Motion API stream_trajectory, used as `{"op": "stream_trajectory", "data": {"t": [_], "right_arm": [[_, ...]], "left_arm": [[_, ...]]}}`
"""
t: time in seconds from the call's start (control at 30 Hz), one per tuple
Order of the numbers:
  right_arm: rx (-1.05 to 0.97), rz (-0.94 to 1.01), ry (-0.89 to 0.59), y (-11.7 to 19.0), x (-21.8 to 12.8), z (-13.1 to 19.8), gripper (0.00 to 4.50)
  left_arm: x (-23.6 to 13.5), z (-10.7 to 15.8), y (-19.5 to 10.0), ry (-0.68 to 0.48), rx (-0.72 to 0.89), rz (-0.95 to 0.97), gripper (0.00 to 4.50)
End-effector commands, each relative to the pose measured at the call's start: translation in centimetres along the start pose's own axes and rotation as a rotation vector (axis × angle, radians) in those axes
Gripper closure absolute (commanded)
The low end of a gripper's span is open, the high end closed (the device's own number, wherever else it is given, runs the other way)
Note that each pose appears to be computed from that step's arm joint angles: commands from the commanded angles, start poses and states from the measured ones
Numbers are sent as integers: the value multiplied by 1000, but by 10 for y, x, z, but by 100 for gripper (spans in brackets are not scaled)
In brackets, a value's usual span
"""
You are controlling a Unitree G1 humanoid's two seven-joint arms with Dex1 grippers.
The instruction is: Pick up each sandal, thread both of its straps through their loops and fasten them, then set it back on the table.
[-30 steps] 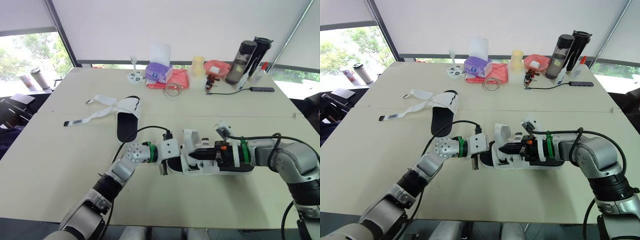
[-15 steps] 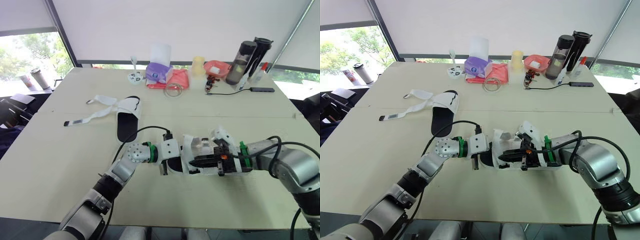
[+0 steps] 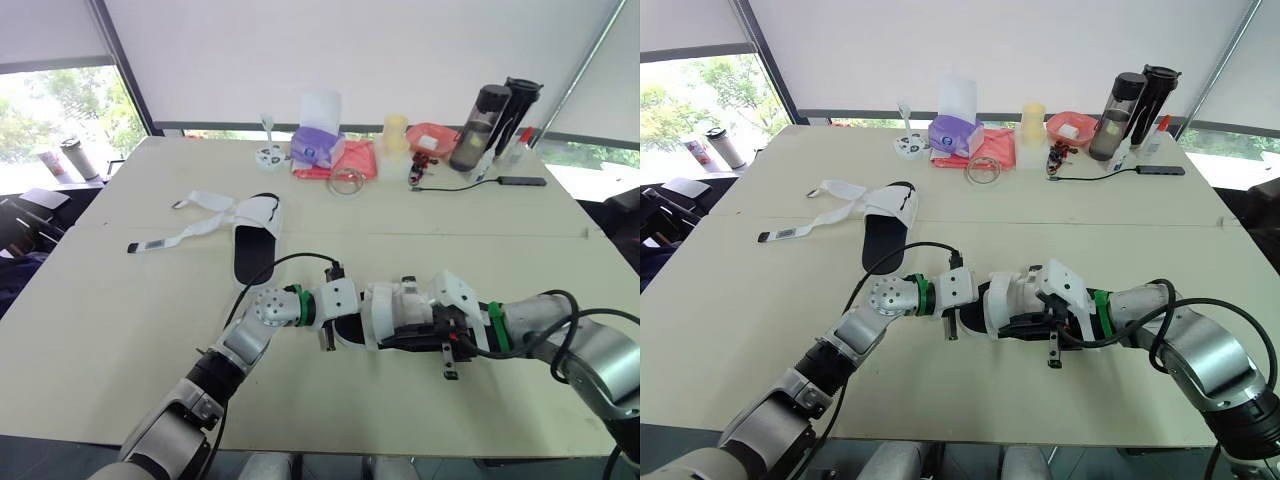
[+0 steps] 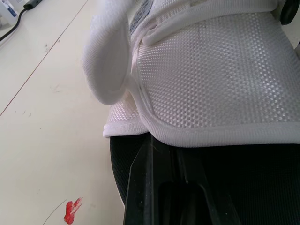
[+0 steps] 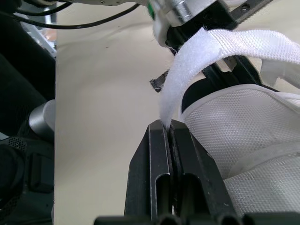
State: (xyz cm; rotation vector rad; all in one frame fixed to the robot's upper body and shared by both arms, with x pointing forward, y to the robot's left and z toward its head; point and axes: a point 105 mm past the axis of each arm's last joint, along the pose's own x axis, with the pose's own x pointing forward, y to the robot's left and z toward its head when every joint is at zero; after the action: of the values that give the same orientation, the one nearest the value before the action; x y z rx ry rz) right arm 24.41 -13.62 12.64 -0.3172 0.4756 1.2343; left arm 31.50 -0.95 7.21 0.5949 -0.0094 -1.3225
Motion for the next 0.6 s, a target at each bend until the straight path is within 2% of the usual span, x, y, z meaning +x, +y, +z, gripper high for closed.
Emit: {"op": "stream_trajectory", "data": {"t": [0.03, 0.13, 0.4, 0.57, 0.6], "right_arm": [[87, -45, 44, -7, 5, -14, 449], [80, -79, 74, -13, 8, -19, 449], [64, 17, 112, 2, 12, -21, 449], [105, -1, 69, -3, 9, -16, 449], [113, 0, 58, -4, 8, -15, 424]], "left_arm": [[-8, -61, -22, 227, -120, -43, 450], [-8, -61, -20, 227, -125, -37, 450], [-8, -62, -20, 228, -131, -29, 450], [-8, -62, -19, 229, -137, -23, 450], [-8, -62, -19, 229, -138, -22, 450]]}}
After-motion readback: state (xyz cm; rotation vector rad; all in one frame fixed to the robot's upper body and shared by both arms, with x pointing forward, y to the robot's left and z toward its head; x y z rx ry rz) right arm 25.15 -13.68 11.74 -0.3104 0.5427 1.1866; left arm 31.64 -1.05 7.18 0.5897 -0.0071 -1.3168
